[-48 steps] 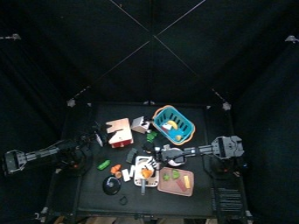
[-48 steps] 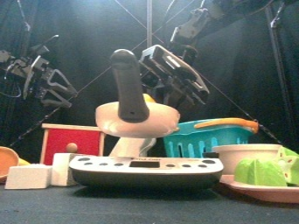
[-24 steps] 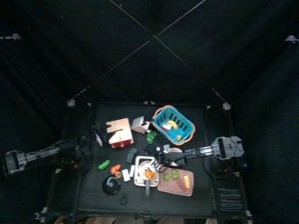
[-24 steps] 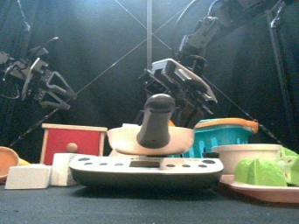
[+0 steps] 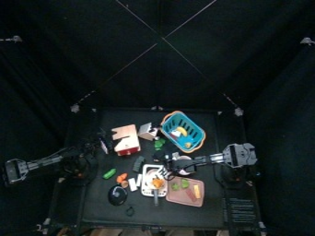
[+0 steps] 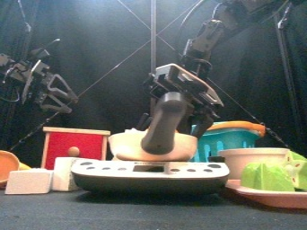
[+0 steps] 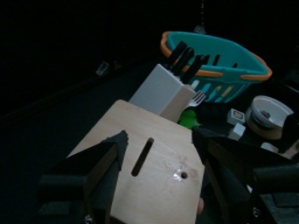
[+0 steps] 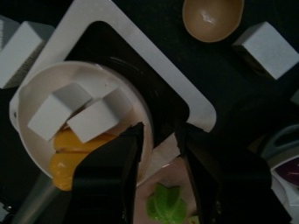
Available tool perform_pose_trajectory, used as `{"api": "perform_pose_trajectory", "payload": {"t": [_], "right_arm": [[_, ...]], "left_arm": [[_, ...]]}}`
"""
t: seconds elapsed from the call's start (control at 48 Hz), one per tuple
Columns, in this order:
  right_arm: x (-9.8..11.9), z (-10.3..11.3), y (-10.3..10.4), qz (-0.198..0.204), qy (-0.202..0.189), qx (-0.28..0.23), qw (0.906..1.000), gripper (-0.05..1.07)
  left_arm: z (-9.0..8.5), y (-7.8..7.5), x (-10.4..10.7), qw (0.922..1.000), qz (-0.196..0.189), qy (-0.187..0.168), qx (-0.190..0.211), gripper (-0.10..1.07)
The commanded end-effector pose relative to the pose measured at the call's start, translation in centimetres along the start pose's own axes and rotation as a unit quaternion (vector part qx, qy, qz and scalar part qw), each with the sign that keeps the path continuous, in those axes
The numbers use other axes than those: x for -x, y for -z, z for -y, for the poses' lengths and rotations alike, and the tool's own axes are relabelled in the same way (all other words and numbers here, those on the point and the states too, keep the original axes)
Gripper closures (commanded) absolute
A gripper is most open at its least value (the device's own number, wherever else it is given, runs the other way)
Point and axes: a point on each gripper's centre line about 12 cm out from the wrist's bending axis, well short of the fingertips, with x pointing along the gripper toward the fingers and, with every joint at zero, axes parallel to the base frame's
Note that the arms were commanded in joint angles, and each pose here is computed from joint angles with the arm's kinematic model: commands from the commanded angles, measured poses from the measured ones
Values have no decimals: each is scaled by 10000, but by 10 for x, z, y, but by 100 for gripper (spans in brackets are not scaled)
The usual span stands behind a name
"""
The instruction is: Place pan on stove
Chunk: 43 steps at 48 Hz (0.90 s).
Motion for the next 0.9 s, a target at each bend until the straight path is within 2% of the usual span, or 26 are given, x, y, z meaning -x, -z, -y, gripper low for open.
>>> {"api": "perform_pose_trajectory", "payload": {"t": [0.0,0.188,0.438,0.583,0.771,0.875], "right_arm": [[25,-6,-11,230,-161,21,9996,27],[43,-12,-21,475,-244,151,9985,27],[53,-19,-26,611,-380,184,9972,27],[64,-24,-35,863,-547,331,9942,27],[90,-34,-60,1609,-888,1041,9774,28],[98,-37,-74,1989,-1010,1490,9634,28]], "left_arm": [[1,-4,-1,10000,54,5,-12,3],[1,-4,-1,10000,62,6,-11,3],[1,-4,-1,10000,62,6,-11,3],[1,-5,-1,10000,77,9,-11,3],[5,-8,-2,9998,87,75,186,3],[15,-7,-2,9972,-115,246,701,3]]}}
